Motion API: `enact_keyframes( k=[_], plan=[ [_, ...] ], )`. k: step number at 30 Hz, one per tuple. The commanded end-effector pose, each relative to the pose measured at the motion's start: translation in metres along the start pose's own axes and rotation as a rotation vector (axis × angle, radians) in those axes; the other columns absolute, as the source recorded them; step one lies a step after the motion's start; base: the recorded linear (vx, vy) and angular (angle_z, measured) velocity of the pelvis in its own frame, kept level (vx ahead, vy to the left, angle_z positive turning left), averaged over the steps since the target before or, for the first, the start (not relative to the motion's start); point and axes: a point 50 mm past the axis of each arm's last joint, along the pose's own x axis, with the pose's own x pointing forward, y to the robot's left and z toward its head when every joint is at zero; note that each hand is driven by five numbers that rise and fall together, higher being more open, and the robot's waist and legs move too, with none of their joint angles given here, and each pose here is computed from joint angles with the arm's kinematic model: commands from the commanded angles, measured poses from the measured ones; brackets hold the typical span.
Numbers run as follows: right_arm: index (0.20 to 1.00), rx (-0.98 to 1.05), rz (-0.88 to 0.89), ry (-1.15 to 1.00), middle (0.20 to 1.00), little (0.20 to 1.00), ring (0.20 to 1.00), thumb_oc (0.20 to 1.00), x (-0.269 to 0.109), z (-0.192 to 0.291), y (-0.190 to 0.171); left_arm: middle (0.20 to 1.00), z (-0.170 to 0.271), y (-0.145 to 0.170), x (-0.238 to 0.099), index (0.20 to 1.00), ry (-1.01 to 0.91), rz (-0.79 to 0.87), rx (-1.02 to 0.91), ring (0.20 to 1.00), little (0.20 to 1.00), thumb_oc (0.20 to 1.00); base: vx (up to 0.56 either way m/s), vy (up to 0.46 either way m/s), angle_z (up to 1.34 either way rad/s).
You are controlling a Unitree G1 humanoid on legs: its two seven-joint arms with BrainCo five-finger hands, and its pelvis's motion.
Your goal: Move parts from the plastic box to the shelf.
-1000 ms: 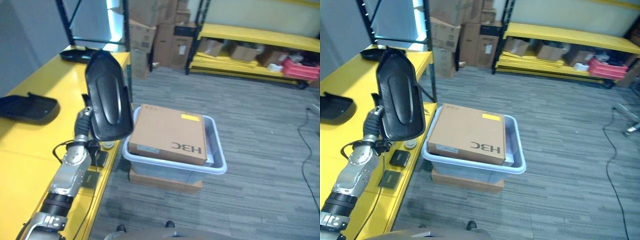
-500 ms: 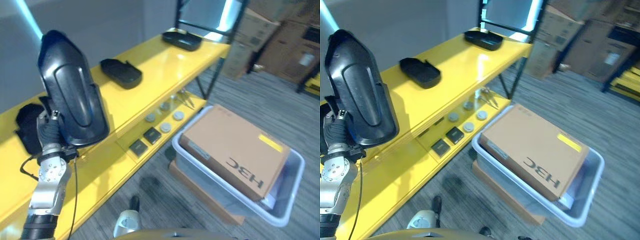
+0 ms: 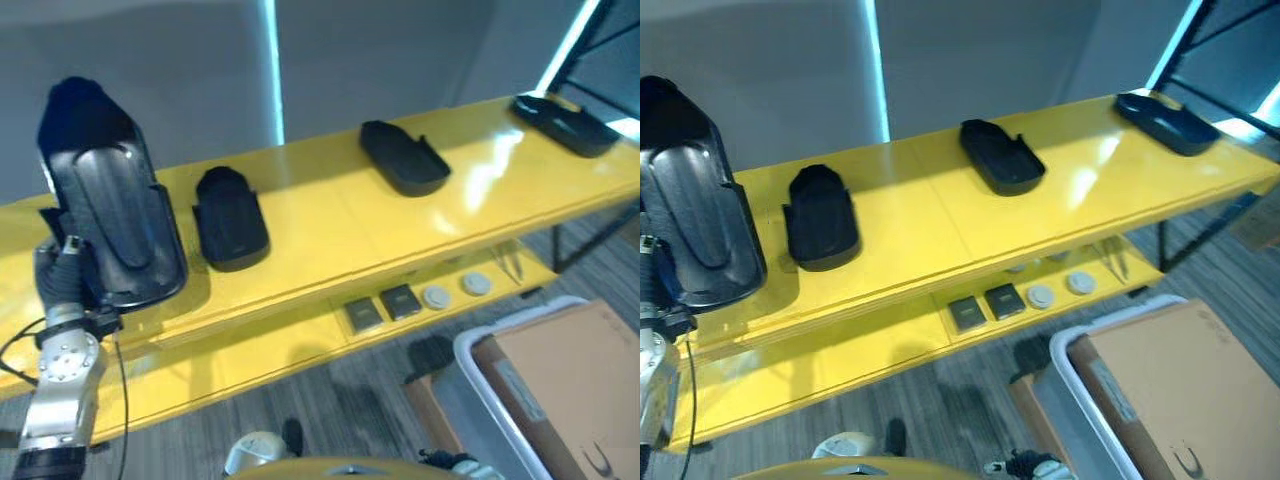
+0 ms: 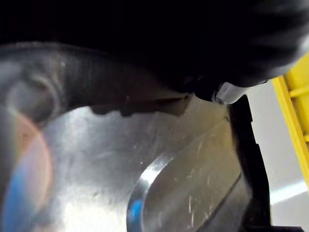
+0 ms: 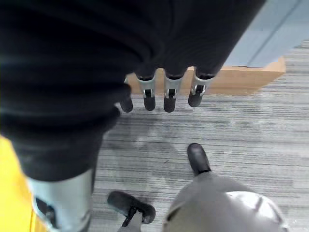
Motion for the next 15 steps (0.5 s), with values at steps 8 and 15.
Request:
enact_keyframes(
  k=[8, 15],
  plan=[
    [1.000, 0.200, -0.022, 0.036, 1.000, 1.000, 1.000, 1.000, -0.002, -0.031, 0.000, 0.200, 0.058, -0.067, 0.019, 0.200, -0.292, -0.228, -0.122, 0.200, 0.200, 0.200, 0.08, -0.030, 1.28],
    [1.000, 0.126, -0.034, 0.056, 1.000, 1.000, 1.000, 1.000, -0.003, -0.034, -0.004, 0.200, 0.056, -0.092, 0.013, 0.200, -0.241, -0.257, -0.157, 0.200, 0.200, 0.200, 0.15, -0.262, 0.63]
  ],
)
